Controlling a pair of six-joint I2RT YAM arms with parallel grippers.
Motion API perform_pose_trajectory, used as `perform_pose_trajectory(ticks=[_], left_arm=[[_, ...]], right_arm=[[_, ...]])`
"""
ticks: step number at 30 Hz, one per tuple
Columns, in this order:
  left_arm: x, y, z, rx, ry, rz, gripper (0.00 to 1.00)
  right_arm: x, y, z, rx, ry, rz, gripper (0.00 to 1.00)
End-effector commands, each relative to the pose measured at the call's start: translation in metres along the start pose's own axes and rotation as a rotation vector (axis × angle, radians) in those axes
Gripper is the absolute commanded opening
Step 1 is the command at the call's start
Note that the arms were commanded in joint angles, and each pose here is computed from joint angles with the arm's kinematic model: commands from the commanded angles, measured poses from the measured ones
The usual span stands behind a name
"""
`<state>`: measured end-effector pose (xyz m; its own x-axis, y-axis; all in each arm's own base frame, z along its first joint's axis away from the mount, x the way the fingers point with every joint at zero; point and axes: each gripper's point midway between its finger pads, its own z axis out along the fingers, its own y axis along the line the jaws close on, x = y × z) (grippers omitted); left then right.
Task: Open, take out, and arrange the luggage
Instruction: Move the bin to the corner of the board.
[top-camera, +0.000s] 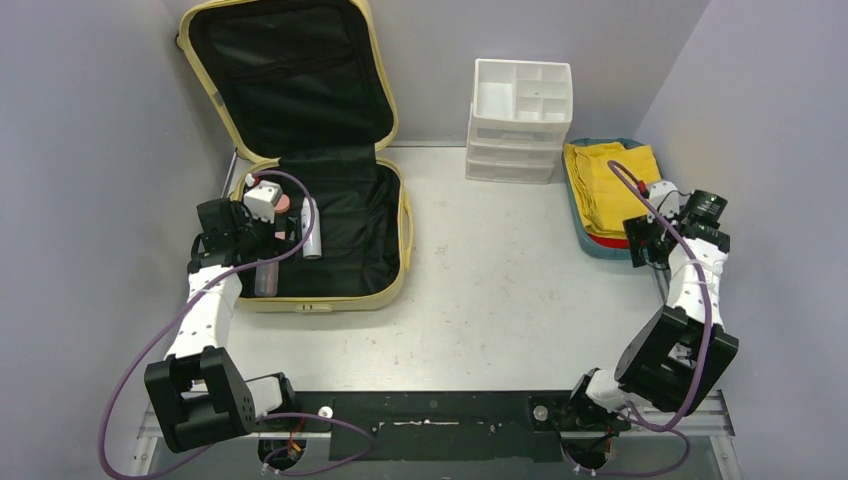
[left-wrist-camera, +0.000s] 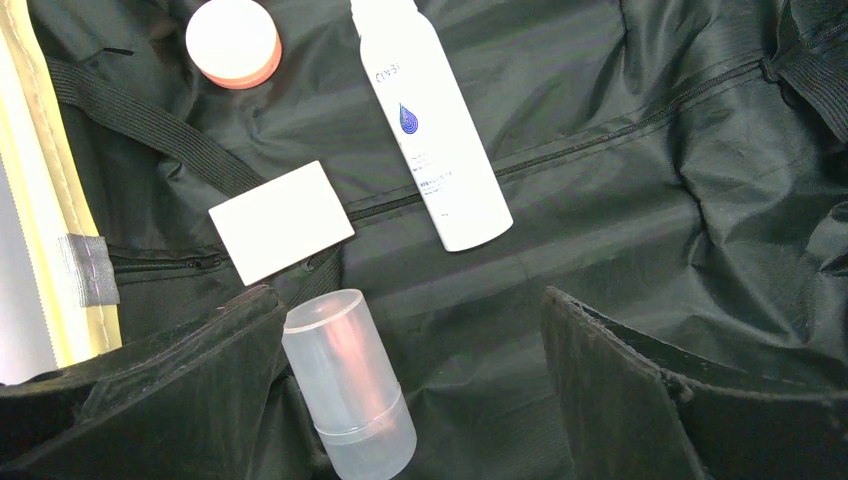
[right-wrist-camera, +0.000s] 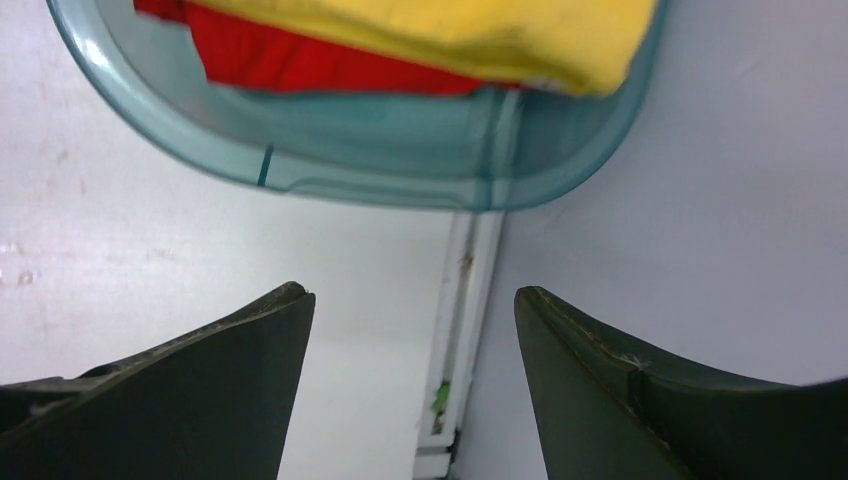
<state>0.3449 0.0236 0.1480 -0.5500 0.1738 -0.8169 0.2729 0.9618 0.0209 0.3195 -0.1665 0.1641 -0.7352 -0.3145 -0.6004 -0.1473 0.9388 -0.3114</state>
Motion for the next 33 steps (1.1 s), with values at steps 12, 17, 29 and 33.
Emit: perform_pose_trajectory(ticks=[12, 17, 29, 33], left_arm=[[-0.014, 0.004, -0.005, -0.007, -0.061, 0.008, 0.97], [-0.014, 0.005, -0.006, -0.008, -0.064, 0.002, 0.97], [-0.010, 0.007, -0.005, -0.007, -0.055, -0.007, 0.97], [-0.011, 0.007, -0.004, -0.005, -0.054, -0.008, 0.97]], right_arm=[[0.017, 0.015, 0.078, -0.116, -0.072, 0.086, 0.67], [-0.011, 0.007, 0.098, -0.098, -0.151, 0.117, 0.65], [-0.047, 0.019, 0.116, -0.056, -0.178, 0.084, 0.66], [-0.048, 0.013, 0.129, -0.044, -0.157, 0.115, 0.66]])
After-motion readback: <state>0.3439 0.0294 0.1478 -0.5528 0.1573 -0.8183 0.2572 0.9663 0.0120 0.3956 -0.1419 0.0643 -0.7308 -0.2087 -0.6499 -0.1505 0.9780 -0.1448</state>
